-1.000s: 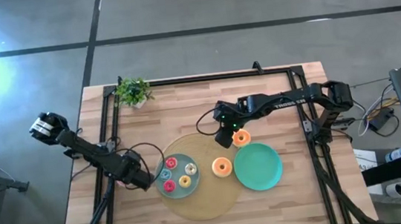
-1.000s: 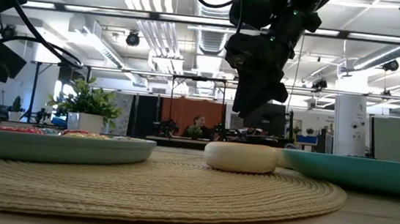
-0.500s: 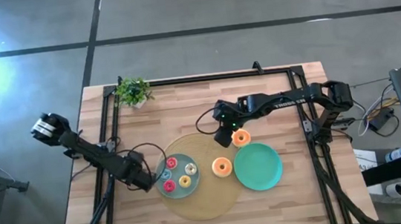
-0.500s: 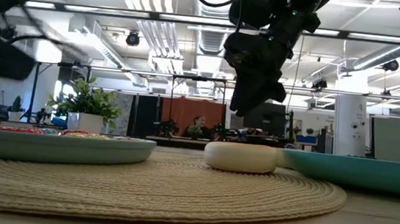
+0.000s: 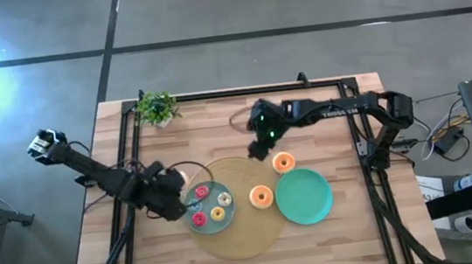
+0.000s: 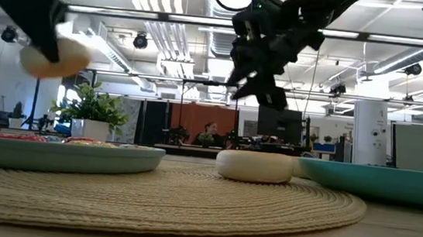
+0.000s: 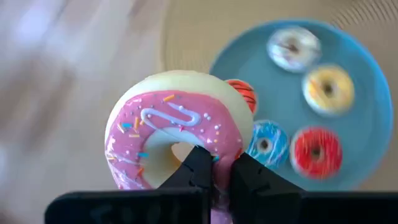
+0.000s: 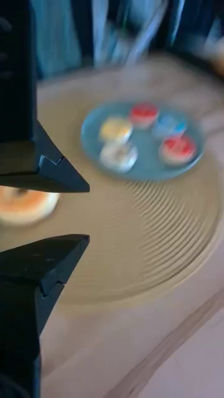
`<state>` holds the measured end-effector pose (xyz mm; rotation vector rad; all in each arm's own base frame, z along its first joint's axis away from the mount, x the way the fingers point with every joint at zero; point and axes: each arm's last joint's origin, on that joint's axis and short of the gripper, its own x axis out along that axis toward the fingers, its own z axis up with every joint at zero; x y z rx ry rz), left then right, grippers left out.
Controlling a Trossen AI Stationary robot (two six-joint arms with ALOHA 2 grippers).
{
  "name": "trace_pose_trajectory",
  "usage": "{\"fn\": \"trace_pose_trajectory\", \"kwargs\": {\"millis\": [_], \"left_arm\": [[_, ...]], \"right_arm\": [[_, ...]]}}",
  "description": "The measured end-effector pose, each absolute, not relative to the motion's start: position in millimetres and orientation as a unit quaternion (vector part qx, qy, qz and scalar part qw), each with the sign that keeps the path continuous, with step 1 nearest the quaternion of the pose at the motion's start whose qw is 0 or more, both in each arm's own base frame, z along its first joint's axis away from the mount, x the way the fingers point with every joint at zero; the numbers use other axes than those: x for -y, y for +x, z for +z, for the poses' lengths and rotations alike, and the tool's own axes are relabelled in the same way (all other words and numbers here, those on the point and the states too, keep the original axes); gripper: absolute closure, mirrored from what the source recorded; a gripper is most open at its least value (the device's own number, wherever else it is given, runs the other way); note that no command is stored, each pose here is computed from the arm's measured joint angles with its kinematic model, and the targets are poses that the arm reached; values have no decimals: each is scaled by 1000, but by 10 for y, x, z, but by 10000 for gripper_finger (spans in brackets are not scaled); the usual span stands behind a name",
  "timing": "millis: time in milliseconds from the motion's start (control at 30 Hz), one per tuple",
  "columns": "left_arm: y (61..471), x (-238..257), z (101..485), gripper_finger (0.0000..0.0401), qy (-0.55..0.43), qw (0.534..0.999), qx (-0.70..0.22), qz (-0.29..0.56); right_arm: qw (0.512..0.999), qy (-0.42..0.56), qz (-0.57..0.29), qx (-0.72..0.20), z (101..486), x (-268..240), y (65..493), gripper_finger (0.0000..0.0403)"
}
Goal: Pick & Place donuts
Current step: Put the large pink donut on the green plate
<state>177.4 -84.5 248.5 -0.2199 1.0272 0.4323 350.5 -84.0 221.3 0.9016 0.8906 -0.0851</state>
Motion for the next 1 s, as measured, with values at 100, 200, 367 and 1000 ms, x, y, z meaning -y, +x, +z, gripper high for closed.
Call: {"fn": "trace_pose_trajectory", "kwargs": {"millis": [100,200,367,1000], "left_arm": [[1867,831,2687,398,31,841,-529,112],[1992,842,2813,398,168,819,-546,46],[2104,801,2898,398,421,735,-530,24],[2515,733,2930,398,612,661,-433,-36]], "right_arm": [[793,483,0,-370,2275,1071,3511,293],[792,509,45,-334,2345,1206,3522,287],[828,470,97,-291,2568,1122,3615,268],[809,501,100,-290,2643,1109,3892,191]]}}
